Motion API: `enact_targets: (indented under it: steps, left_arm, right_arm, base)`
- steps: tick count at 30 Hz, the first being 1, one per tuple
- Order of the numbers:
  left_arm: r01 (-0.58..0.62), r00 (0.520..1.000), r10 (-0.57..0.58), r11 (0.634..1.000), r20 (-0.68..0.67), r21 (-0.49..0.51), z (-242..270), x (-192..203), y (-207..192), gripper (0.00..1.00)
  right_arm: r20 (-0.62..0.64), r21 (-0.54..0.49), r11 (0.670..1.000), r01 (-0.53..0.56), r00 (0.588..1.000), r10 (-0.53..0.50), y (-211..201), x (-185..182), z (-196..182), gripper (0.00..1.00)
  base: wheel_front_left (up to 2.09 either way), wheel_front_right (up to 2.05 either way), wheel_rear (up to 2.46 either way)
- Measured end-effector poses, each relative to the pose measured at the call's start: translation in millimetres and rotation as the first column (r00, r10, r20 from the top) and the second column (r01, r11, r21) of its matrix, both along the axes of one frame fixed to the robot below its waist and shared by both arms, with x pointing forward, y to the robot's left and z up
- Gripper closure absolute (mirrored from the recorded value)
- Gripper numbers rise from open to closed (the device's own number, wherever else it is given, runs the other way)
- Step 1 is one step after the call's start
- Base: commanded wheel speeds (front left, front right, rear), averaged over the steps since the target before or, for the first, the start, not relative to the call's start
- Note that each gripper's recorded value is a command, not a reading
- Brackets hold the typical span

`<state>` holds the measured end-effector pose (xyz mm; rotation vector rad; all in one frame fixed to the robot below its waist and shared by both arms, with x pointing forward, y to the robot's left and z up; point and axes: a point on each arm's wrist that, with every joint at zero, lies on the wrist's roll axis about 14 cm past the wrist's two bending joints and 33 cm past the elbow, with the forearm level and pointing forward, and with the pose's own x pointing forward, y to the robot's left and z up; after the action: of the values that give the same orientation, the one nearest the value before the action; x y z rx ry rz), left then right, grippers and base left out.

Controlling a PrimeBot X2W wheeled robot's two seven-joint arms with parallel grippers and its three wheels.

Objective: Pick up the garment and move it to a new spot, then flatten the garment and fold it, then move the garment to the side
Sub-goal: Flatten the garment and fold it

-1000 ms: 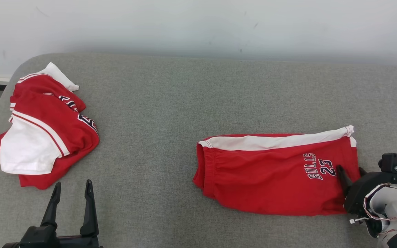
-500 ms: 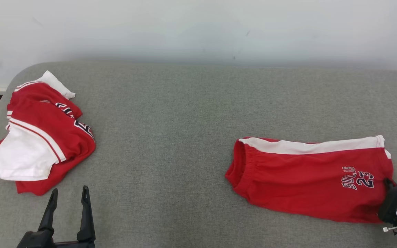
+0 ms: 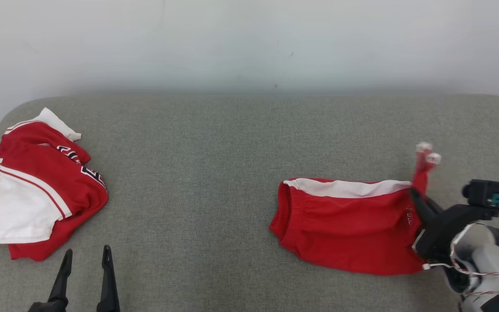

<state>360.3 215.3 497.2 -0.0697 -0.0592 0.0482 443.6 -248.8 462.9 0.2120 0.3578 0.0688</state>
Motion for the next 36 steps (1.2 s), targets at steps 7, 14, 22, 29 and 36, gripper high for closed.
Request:
enact_targets:
  steps: [7,14,22,29,36]
  left_arm:
    - [0.017,1.0,-0.017,1.0,0.008,-0.002,2.8,-2.4,-6.0,0.0]
    - [0.008,1.0,-0.008,1.0,0.007,-0.008,2.3,-7.4,-3.9,0.0]
    - [-0.02,1.0,0.02,1.0,0.002,-0.018,1.0,-12.1,3.0,0.0]
    - [-0.035,0.999,0.035,0.999,-0.009,-0.024,-1.9,-14.2,6.4,0.0]
    - [-0.043,0.999,0.042,0.999,-0.02,-0.032,-5.6,-13.0,7.6,0.0]
  right_arm:
    - [0.063,0.088,0.977,-0.194,0.98,0.189,79.3,-8.0,22.0,1.0]
    - [0.081,0.137,0.935,-0.328,0.944,0.319,145.0,-12.3,31.4,1.0]
    - [0.023,0.177,0.912,-0.371,0.928,0.373,187.9,-8.3,14.6,1.0]
    - [-0.061,0.179,0.91,-0.375,0.919,0.39,211.5,-8.5,-15.8,1.0]
    - [-0.103,0.188,0.913,-0.362,0.917,0.384,220.5,-11.5,-36.7,1.0]
  base:
    - [0.0,0.0,0.0]
    - [0.0,0.0,0.0]
    - [0.0,0.0,0.0]
    - [0.0,0.0,0.0]
    - [0.0,0.0,0.0]
